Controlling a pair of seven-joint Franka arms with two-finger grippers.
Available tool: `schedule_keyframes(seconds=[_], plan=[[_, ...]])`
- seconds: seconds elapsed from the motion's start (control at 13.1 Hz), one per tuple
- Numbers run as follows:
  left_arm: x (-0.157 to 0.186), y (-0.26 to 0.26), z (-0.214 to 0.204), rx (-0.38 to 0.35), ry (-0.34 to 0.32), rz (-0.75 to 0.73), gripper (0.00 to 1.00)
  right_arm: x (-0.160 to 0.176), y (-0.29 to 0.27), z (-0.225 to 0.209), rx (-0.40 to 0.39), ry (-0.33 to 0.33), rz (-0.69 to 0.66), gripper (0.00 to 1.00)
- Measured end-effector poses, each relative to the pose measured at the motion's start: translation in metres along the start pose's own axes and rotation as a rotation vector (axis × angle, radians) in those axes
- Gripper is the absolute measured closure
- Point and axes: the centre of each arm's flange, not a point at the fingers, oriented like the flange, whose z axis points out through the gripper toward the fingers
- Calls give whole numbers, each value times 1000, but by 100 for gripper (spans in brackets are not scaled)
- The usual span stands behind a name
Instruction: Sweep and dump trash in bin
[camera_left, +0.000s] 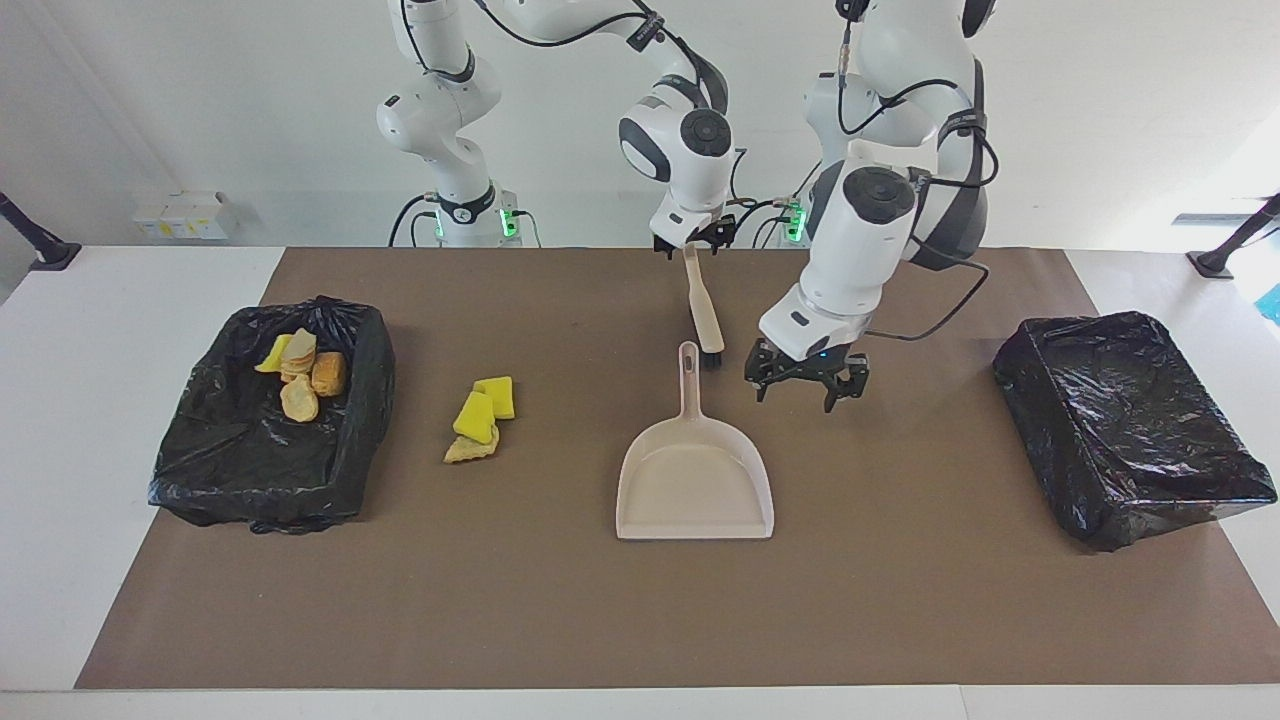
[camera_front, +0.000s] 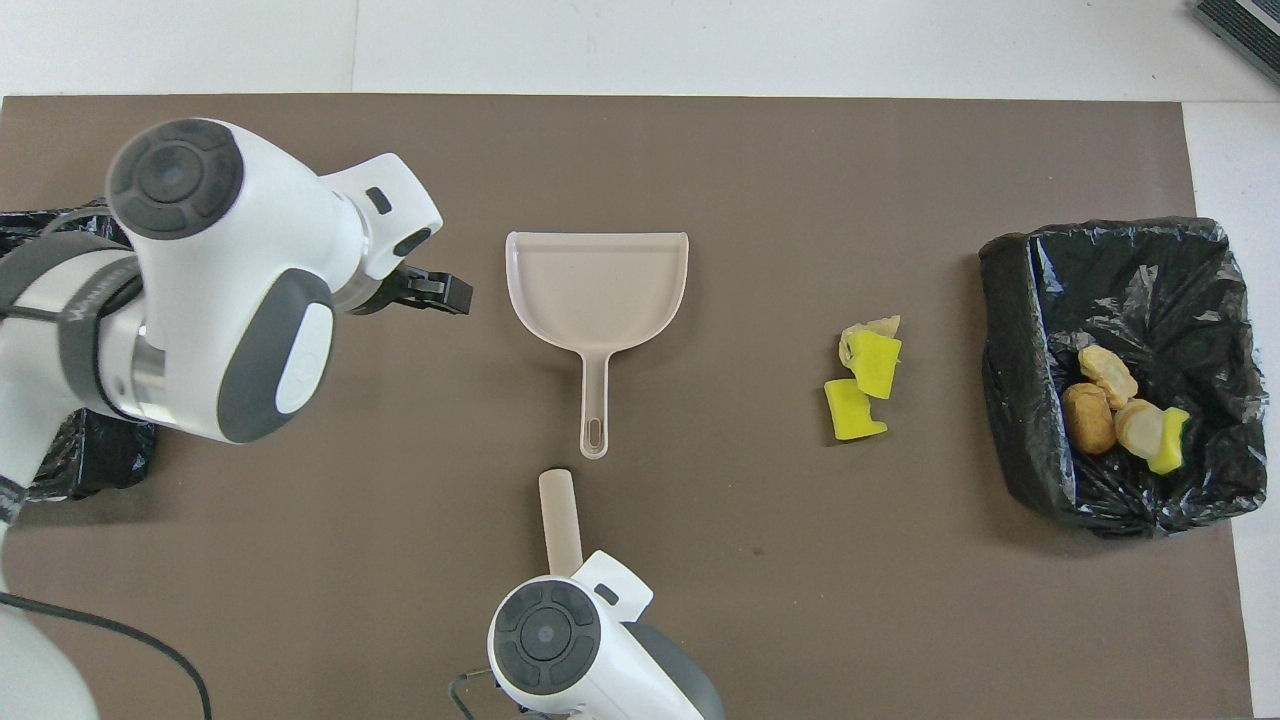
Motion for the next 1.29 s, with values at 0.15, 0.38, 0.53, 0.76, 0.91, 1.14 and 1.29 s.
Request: schedule_keyframes(seconds=[0.15,0.38,0.53,0.76,0.91,1.14,1.29], plan=[[-7,33,20,2,-25,-7,0,3,1,5,9,14,2,25],[-25,73,44,-2,-27,-110,0,4,2,10,6,12,2,40],[-43,97,66,-9,-23,-124,0,4,2,10,6,12,2,65],[-56,108,84,-2,-40,-121,0,4,2,10,2,11,-1,74],[-55,107,84,-1,-40,-124,0,3,4,11,-29,5,-14,74],[-57,106,85,-1,-57,-131,15,5,19,4,-127,-22,-29,74],[-61,109,87,-2,-83,-157,43,17,41,-23,-167,-45,-21,74]])
